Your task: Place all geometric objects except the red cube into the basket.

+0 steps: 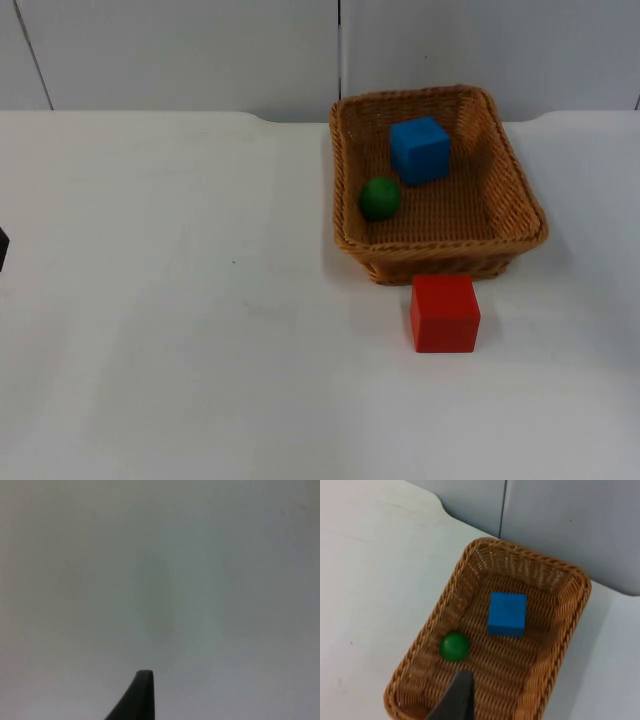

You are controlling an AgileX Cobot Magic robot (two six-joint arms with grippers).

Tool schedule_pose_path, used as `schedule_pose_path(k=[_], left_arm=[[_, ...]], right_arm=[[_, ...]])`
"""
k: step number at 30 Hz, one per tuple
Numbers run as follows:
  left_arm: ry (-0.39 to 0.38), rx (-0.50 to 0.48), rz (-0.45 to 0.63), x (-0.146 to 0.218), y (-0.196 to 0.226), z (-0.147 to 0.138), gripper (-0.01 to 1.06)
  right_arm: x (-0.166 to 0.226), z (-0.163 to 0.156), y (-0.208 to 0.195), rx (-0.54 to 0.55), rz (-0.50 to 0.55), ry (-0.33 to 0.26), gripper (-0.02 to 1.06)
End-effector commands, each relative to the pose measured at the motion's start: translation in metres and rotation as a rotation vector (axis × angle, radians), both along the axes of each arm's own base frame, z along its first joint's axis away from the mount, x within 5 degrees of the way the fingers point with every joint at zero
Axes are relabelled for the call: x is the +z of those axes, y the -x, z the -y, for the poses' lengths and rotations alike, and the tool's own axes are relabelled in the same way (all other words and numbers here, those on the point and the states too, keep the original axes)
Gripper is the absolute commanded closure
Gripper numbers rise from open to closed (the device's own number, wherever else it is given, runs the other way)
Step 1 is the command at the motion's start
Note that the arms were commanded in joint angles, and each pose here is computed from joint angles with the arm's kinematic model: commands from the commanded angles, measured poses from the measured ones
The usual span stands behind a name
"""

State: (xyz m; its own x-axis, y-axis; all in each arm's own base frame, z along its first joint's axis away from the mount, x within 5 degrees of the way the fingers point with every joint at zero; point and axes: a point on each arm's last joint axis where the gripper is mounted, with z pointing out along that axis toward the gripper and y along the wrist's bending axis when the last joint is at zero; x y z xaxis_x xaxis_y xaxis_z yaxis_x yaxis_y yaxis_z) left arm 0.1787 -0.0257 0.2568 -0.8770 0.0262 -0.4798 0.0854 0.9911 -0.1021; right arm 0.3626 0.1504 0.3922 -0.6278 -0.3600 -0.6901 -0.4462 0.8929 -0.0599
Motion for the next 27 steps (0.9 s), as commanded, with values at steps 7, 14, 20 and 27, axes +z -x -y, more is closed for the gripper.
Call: schedule_pose_path(k=[7,14,20,27], left_arm=[[0.043,0.005,0.229,0.038,0.037,-0.003,0.0],[0.082,0.002,0.501,0.071,0.089,-0.007,0.0],[0.094,-0.004,0.667,0.082,0.131,-0.011,0.0],[0.038,-0.009,0.719,0.076,0.169,-0.018,0.0]], right_arm=[[-0.006,0.039,0.095,-0.003,0.153,-0.068,0.12],[-0.019,0.071,0.173,-0.004,0.213,-0.093,0.12],[-0.032,0.094,0.229,-0.003,0.268,-0.117,0.12],[-0.05,0.117,0.283,-0.003,0.352,-0.155,0.12]])
